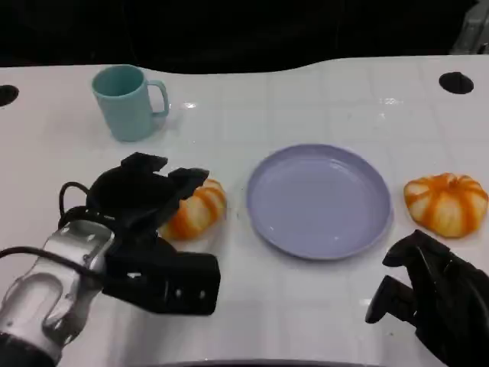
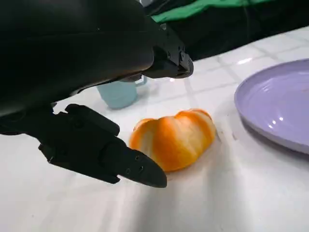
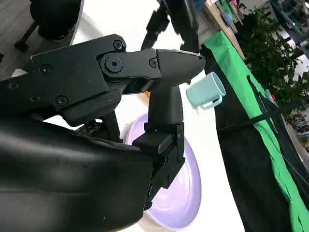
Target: Grasp the bread from the table and place it into the plate.
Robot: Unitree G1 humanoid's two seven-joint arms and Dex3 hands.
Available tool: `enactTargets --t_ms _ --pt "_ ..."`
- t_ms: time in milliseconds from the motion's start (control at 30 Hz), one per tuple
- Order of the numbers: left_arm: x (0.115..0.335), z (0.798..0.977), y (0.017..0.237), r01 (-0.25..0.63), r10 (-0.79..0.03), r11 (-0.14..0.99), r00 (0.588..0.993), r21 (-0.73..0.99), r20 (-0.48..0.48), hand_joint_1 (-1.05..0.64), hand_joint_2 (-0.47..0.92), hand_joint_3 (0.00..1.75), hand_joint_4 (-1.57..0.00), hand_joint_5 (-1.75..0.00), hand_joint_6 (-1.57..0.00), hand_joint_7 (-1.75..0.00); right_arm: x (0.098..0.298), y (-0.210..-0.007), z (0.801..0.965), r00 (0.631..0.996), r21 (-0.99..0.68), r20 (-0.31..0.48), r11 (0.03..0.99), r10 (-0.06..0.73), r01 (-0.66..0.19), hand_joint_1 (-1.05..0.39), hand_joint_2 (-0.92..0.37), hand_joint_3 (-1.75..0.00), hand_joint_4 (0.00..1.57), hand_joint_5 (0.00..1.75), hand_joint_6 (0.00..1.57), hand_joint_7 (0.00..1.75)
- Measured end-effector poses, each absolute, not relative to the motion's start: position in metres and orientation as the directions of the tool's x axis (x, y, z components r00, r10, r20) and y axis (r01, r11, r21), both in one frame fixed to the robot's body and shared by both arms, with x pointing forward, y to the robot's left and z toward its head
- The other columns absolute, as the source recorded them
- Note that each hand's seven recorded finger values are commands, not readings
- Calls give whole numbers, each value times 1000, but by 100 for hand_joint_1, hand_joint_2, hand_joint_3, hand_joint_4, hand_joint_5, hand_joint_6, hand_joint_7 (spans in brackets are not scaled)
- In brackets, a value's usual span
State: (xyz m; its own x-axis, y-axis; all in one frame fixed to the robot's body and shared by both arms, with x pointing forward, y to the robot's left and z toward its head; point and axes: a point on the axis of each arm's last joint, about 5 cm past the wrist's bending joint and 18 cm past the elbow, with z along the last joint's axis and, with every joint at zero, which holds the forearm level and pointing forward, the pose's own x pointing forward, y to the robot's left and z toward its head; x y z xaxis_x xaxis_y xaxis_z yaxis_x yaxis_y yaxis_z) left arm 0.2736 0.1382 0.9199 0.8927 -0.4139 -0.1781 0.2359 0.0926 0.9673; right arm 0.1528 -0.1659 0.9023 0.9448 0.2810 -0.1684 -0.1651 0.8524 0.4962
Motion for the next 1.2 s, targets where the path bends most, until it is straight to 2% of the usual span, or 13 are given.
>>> enactTargets --t_ms 167,267,533,767,833,900,933,1000,1100,1133,1167,1200 --pt "286 905 132 295 -403 117 887 948 -226 -26 76 1 0 -15 -17 0 151 -166 902 945 496 -173 853 278 -160 -51 -92 -32 63 175 49 162" --pt "292 897 126 313 -393 96 884 945 -253 -32 73 1 0 -15 -16 0 150 -167 902 945 496 -173 853 278 -160 -50 -92 -33 63 175 49 162" --pt "308 896 116 300 -366 54 894 952 -260 -36 74 0 0 -16 -16 0 149 -167 902 943 498 -169 851 287 -170 -52 -92 -33 64 175 50 162" --pt "309 892 115 304 -366 41 891 952 -268 -36 74 0 0 -16 -16 0 149 -167 902 942 498 -169 850 289 -171 -52 -92 -33 64 175 50 162" --pt "310 891 115 310 -363 44 891 950 -274 -31 77 1 -2 -17 -19 -1 149 -167 902 942 498 -169 850 288 -171 -52 -92 -32 65 175 51 160" --pt "311 889 113 333 -354 68 889 940 -289 -15 85 2 -27 -22 -32 -3 149 -167 902 942 499 -169 849 290 -172 -51 -92 -33 64 175 50 160" --pt "312 888 113 341 -351 79 889 937 -294 -15 89 5 -45 -26 -47 -6 148 -167 901 942 500 -170 849 291 -172 -51 -92 -33 64 175 49 160" --pt "313 887 109 349 -365 133 887 928 -282 -15 91 7 -55 -27 -56 -6 147 -167 901 941 501 -173 849 290 -170 -52 -92 -34 64 175 49 160" --pt "312 885 111 338 -367 162 893 927 -261 -15 92 8 -59 -26 -59 -5 147 -167 901 941 501 -174 849 290 -169 -52 -92 -34 64 175 49 161" --pt "312 885 111 337 -365 168 894 926 -259 -18 92 11 -79 -82 -89 -26 147 -167 901 941 501 -174 849 290 -168 -52 -92 -33 64 175 49 162" --pt "312 885 111 330 -364 176 897 928 -250 -20 92 13 -85 -119 -102 -40 147 -167 901 941 501 -174 849 290 -169 -52 -92 -33 64 175 49 162" --pt "312 884 111 316 -364 184 901 931 -234 -19 88 26 -89 -152 -84 -111 147 -167 901 941 501 -172 849 290 -170 -52 -92 -33 64 175 49 162"
